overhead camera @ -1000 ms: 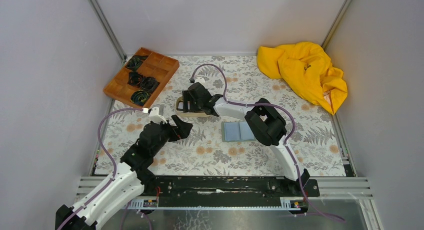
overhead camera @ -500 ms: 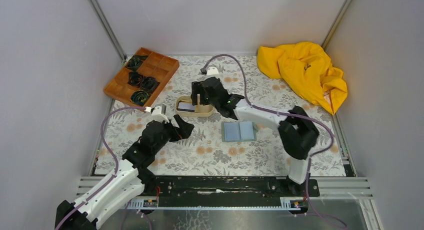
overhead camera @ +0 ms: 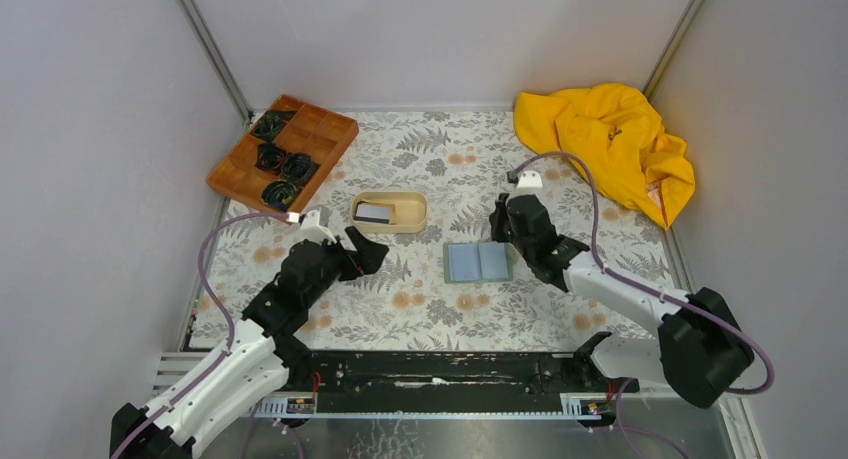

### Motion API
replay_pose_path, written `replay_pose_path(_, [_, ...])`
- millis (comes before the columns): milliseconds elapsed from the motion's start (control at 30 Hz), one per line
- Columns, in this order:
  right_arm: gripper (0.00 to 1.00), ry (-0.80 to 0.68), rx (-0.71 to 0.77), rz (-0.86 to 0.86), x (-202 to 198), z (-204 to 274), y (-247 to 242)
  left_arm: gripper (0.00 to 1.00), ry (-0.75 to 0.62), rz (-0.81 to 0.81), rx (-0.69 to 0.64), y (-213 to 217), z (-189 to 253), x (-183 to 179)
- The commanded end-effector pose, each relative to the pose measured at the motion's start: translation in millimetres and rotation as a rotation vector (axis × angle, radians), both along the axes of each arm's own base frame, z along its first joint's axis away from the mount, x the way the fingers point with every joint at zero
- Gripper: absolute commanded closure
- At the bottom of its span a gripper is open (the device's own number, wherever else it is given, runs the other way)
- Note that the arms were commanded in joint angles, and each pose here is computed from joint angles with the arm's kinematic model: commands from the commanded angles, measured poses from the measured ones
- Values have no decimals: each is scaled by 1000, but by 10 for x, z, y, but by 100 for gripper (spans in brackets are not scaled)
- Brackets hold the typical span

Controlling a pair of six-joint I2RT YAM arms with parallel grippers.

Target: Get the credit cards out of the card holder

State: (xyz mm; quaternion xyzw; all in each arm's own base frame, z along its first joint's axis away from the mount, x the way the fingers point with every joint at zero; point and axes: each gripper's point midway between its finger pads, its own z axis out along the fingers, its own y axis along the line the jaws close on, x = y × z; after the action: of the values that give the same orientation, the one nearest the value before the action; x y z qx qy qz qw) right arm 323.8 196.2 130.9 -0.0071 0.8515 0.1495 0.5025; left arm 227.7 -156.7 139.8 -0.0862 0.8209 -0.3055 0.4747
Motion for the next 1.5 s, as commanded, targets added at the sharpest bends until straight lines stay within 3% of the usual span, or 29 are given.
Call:
replay_pose_path(0, [70, 30, -22, 82, -278, -119, -42, 0, -53, -16, -63, -100, 263, 90])
replay_pose_path(33, [55, 48, -26, 96, -346, -191, -59, 0, -46, -24, -69, -126, 241, 95])
replay_pose_path(67, [47, 66, -28, 112, -415, -272, -71, 0, -40, -38, -76, -165, 219, 99])
replay_pose_path(333, [19, 127, -53, 230, -711, -574, 205, 0, 8, -112, -169, -475, 27, 96])
replay_pose_path(500, [14, 154, -145, 286, -765, -664, 562, 0, 22, -102, -149, -492, -48, 73])
replay_pose_path(733, [13, 253, -238, 247, -705, -965, 582, 0, 31, -75, -115, -385, -127, 25])
replay_pose_path(833, [20, 288, -283, 215, -706, -1082, 509, 0, 34, -65, -96, -348, -162, 21])
replay_pose_path(900, [39, 300, -289, 201, -717, -1122, 483, 0, 36, -64, -89, -343, -178, 23])
replay_pose_path(967, [65, 297, -281, 184, -718, -1123, 461, 0, 37, -64, -84, -347, -183, 32])
replay_pose_path(1067, [88, 284, -255, 163, -707, -1055, 455, 0, 38, -68, -81, -361, -181, 46])
replay_pose_path(1200, [95, 237, -165, 173, -706, -830, 526, 0, 30, -75, -86, -381, -157, 56])
replay_pose_path(1233, [94, 222, -140, 181, -710, -758, 544, 0, 29, -77, -87, -384, -153, 56])
replay_pose_path(1267, [86, 209, -121, 191, -714, -687, 561, 0, 29, -78, -88, -387, -152, 55])
replay_pose_path(1367, [41, 175, -83, 198, -722, -508, 569, 0, 29, -82, -89, -392, -153, 48])
replay_pose_path(1467, [26, 149, -78, 181, -714, -395, 510, 0, 27, -82, -91, -388, -149, 48])
